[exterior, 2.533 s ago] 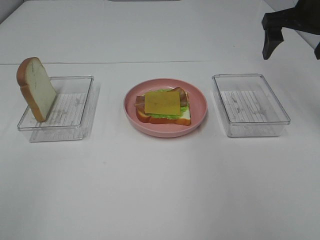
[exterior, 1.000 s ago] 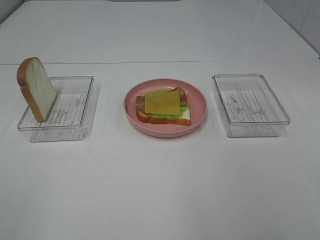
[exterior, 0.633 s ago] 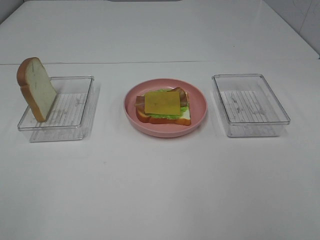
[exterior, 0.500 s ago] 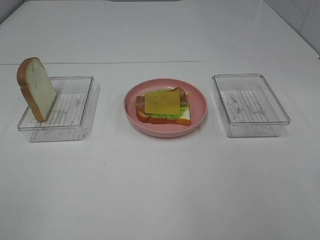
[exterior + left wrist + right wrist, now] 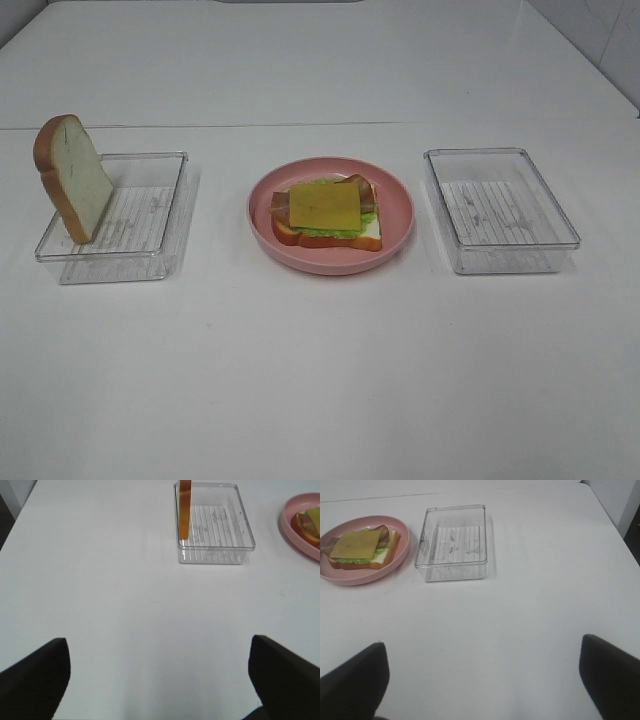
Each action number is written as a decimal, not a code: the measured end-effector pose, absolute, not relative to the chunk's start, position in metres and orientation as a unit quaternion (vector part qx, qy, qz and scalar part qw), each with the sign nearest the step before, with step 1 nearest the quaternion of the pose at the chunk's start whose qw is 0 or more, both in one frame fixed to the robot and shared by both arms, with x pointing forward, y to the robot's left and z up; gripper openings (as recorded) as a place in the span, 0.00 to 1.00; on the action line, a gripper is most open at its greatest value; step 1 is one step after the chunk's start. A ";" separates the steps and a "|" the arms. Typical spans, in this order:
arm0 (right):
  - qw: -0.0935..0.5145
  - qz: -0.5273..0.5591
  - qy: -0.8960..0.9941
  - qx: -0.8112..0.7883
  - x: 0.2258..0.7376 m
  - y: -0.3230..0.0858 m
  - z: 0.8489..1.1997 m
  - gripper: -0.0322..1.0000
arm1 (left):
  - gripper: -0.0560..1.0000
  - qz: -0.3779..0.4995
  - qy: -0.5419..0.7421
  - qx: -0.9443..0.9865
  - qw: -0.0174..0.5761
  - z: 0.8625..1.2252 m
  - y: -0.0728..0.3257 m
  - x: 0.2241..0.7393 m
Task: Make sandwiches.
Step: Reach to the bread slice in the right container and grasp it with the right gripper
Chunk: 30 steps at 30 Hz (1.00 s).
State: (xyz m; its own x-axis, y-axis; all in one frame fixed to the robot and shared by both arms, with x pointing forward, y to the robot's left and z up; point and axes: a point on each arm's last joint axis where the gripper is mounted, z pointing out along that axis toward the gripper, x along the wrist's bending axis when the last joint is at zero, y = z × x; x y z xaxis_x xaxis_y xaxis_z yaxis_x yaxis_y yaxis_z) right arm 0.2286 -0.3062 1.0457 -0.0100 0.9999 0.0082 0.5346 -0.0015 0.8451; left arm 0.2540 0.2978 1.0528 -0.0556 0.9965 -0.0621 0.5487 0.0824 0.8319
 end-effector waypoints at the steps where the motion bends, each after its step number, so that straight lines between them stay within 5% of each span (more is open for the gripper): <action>1: 0.336 0.346 0.621 0.618 0.229 -0.306 1.046 0.98 | 0.89 0.314 0.656 0.599 0.335 1.055 0.298 0.258; 14: 0.336 0.346 0.621 0.618 0.229 -0.306 1.046 0.98 | 0.89 0.247 0.690 0.631 0.256 1.085 0.303 0.293; 30: 0.337 0.346 0.621 0.617 0.229 -0.306 1.046 0.98 | 0.89 0.150 0.719 0.665 0.139 1.111 0.315 0.409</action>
